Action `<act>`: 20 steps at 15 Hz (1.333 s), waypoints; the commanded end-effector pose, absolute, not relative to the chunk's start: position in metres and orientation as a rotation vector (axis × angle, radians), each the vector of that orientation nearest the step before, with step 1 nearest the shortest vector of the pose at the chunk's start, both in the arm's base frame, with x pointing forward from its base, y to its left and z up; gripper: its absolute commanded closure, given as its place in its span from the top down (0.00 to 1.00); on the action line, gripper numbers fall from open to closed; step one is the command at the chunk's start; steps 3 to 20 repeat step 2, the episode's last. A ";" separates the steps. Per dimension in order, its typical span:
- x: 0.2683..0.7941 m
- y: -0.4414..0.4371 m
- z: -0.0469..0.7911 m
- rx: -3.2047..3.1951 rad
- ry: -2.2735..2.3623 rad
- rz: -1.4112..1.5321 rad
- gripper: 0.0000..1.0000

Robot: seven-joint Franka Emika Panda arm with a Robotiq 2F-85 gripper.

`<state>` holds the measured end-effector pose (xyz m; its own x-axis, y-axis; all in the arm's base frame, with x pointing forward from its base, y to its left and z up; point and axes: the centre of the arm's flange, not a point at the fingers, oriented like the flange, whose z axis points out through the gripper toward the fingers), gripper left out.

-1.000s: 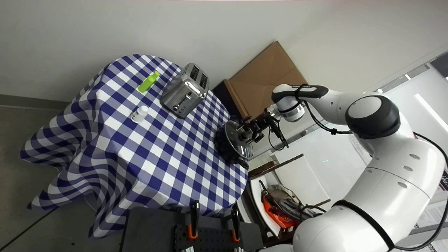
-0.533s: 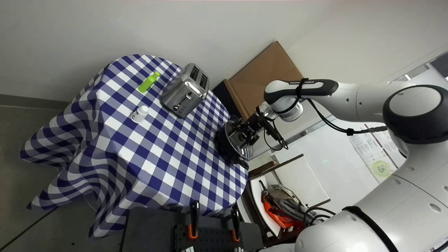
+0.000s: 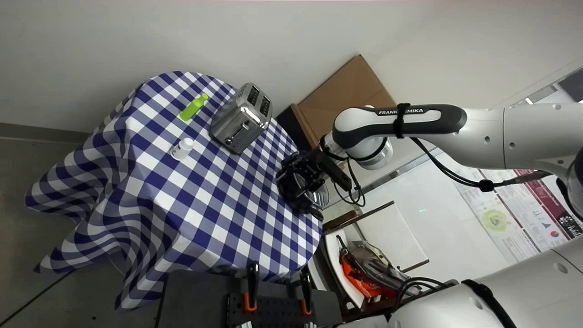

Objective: Put the lid on the pot

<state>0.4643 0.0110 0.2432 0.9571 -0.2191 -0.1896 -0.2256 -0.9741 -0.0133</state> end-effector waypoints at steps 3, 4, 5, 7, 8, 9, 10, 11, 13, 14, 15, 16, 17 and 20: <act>0.469 0.006 0.242 -3.071 0.362 0.288 1.00; 0.469 0.006 0.242 -3.071 0.362 0.288 1.00; 0.469 0.006 0.242 -3.071 0.362 0.288 1.00; 0.469 0.006 0.242 -3.071 0.362 0.288 1.00; 0.469 0.006 0.242 -3.071 0.362 0.288 1.00; 0.469 0.006 0.242 -3.071 0.362 0.288 1.00; 0.469 0.006 0.242 -3.071 0.362 0.288 1.00; 0.469 0.006 0.242 -3.071 0.362 0.288 1.00; 0.469 0.006 0.242 -3.071 0.362 0.288 1.00; 0.469 0.006 0.242 -3.071 0.362 0.288 1.00; 0.469 0.006 0.242 -3.071 0.362 0.288 1.00; 0.469 0.006 0.242 -3.071 0.362 0.288 1.00; 0.469 0.006 0.242 -3.071 0.362 0.288 1.00; 0.469 0.006 0.242 -3.071 0.362 0.288 1.00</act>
